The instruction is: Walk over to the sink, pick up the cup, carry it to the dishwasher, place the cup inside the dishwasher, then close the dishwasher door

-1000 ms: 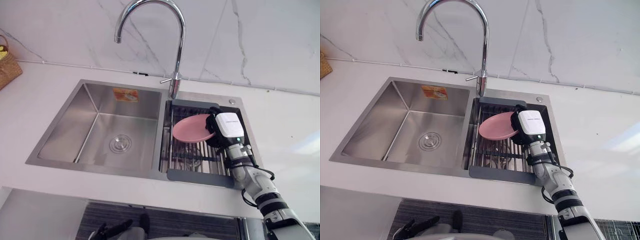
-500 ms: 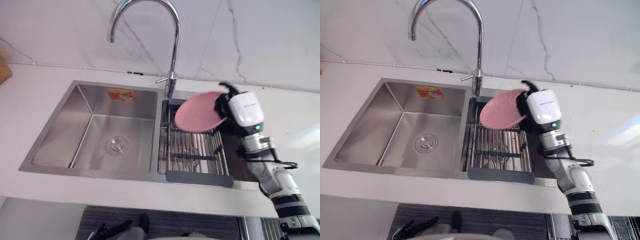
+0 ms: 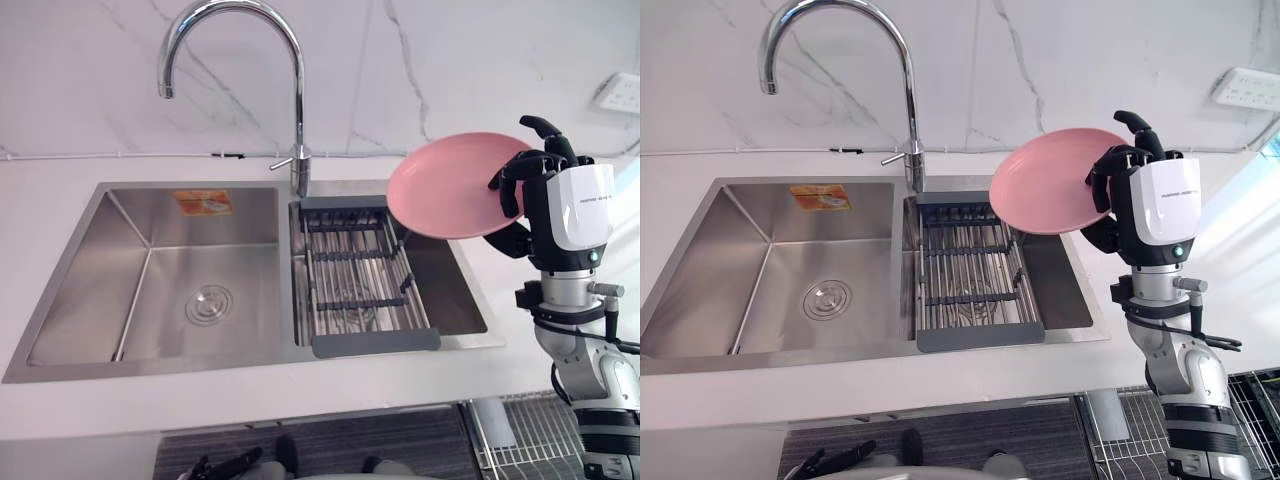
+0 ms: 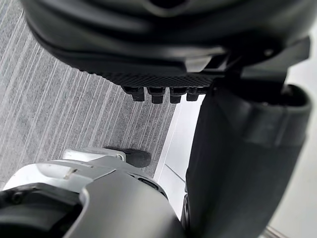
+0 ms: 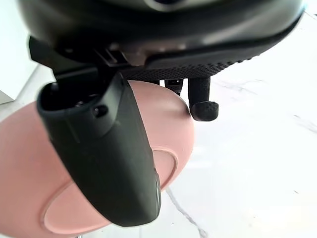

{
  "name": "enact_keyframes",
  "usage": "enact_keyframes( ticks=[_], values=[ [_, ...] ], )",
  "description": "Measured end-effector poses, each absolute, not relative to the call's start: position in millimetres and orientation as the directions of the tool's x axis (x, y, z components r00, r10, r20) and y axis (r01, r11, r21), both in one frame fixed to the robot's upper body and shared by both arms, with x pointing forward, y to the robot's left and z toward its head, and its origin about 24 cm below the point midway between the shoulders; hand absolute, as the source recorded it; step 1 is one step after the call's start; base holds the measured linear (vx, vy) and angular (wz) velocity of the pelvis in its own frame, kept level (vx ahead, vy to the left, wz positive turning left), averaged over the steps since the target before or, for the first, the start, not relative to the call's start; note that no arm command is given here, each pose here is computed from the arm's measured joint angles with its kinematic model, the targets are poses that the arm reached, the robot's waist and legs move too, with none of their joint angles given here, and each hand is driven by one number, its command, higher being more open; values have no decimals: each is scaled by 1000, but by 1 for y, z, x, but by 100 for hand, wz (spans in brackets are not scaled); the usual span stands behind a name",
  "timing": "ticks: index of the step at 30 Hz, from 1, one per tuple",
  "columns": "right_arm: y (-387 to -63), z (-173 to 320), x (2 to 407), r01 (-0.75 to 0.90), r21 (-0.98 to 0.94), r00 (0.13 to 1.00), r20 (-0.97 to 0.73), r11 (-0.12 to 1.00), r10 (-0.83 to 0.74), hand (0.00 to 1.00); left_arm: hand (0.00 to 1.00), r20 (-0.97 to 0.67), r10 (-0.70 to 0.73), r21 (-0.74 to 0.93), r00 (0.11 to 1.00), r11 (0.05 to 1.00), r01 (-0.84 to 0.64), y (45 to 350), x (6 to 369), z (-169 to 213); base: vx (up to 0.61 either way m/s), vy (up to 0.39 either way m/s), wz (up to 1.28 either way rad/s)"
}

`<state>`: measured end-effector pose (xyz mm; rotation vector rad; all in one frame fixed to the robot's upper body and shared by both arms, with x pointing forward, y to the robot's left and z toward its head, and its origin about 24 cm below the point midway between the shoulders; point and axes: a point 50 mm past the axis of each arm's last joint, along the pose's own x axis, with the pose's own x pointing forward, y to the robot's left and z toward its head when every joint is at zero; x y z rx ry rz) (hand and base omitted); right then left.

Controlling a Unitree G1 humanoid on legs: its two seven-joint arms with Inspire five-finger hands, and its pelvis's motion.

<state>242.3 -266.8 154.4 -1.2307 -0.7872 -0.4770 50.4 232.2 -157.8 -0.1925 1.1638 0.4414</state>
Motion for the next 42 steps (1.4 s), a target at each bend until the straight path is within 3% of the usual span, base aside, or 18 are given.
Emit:
enact_keyframes(
  ticks=[7,11,16,22,28,34,38,42],
  values=[
    [-303,154,215,808,-530,581,791,259,-194,0,100,-921,239,88,307,897,-433,232,48,-158,32,18,-36],
    [-323,135,187,878,-439,477,777,189,-410,0,100,-928,240,95,286,893,-440,232,46,-159,-93,11,-96],
    [-332,118,159,917,-382,384,759,119,-526,0,100,-938,244,100,245,870,-484,230,42,-161,-142,-59,-85],
    [-333,105,147,957,-286,255,762,44,-596,0,100,-923,269,81,276,836,-543,236,52,-158,4,-256,-43],
    [-315,74,162,926,-352,351,656,141,-668,0,100,-918,282,31,277,750,-660,230,57,-158,-69,-233,-30],
    [-311,51,147,891,-425,398,564,160,-723,0,100,-927,270,32,259,747,-664,221,52,-160,-80,-45,-1],
    [-298,34,153,838,-479,498,476,261,-725,0,100,-923,270,31,272,760,-649,219,54,-160,-43,53,4],
    [-287,11,155,797,-521,538,380,306,-752,0,100,-925,253,21,282,778,-628,213,57,-161,2,78,19]
  ],
)
